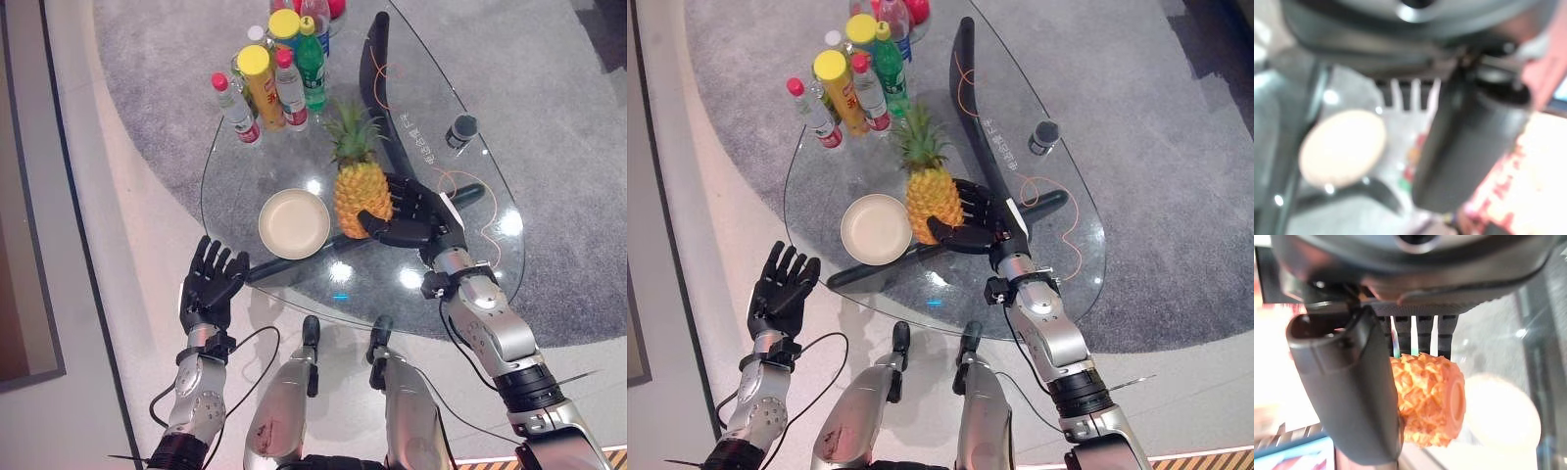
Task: Pick up the fruit to the plate
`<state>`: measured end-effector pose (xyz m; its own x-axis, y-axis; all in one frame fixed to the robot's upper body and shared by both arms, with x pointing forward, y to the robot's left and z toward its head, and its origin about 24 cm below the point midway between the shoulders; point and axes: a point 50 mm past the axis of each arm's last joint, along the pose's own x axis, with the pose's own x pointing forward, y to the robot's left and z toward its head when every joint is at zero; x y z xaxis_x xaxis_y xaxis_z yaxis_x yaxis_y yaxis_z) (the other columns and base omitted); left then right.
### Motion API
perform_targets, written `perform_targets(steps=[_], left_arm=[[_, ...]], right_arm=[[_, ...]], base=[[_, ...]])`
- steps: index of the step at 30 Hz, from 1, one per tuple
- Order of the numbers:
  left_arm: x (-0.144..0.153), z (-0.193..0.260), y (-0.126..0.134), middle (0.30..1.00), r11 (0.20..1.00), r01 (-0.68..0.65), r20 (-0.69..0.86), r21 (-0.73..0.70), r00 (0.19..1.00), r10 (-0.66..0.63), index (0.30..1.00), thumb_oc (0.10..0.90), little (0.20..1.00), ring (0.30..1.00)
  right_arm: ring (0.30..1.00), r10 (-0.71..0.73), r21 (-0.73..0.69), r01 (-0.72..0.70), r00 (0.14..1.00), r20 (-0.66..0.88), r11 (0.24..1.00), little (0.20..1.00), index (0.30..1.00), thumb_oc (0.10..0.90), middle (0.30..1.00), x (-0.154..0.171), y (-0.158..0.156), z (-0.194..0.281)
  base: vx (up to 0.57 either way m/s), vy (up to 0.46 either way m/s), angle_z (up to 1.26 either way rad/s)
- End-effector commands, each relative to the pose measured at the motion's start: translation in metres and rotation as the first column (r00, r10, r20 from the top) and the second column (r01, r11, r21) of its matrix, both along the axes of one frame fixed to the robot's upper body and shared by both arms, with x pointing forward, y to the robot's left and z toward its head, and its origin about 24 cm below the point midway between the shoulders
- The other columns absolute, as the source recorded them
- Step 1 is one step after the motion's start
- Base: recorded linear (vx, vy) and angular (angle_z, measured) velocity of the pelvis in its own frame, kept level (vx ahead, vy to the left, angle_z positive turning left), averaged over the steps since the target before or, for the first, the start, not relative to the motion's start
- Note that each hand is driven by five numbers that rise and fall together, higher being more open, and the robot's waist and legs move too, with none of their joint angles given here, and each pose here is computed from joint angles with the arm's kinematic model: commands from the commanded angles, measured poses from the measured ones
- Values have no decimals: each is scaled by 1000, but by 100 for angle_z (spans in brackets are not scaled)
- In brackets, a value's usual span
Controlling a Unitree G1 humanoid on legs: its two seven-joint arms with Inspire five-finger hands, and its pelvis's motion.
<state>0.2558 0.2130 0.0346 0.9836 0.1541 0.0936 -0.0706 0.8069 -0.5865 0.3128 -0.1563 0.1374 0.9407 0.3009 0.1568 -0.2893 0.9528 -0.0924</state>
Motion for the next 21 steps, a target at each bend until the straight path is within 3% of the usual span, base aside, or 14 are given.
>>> perform_targets(steps=[1, 10, 17, 21], left_arm=[[-1, 49, -1, 900, 991, 125, 238, 56, 962, -135, 900, 800, 900, 900], [2, 85, -41, 900, 884, 424, 320, 197, 825, -467, 900, 800, 900, 900], [0, 95, -57, 900, 802, 555, 344, 221, 725, -596, 900, 800, 900, 900], [0, 99, -60, 900, 799, 563, 367, 211, 712, -599, 900, 800, 900, 900]], right_arm=[[300, 217, -11, -232, 888, 405, 973, 200, 300, 100, 300, -30, 26, 77], [300, 330, -131, -303, 859, 391, 944, 200, 300, 100, 300, -38, 39, 71], [300, 404, -207, -350, 841, 361, 914, 200, 300, 100, 300, -41, 48, 63], [300, 477, -292, -394, 818, 321, 872, 200, 300, 100, 300, -46, 57, 58]], base=[[-8, -22, 5], [-6, -1, 6], [2, 2, 1], [12, 4, 3]])
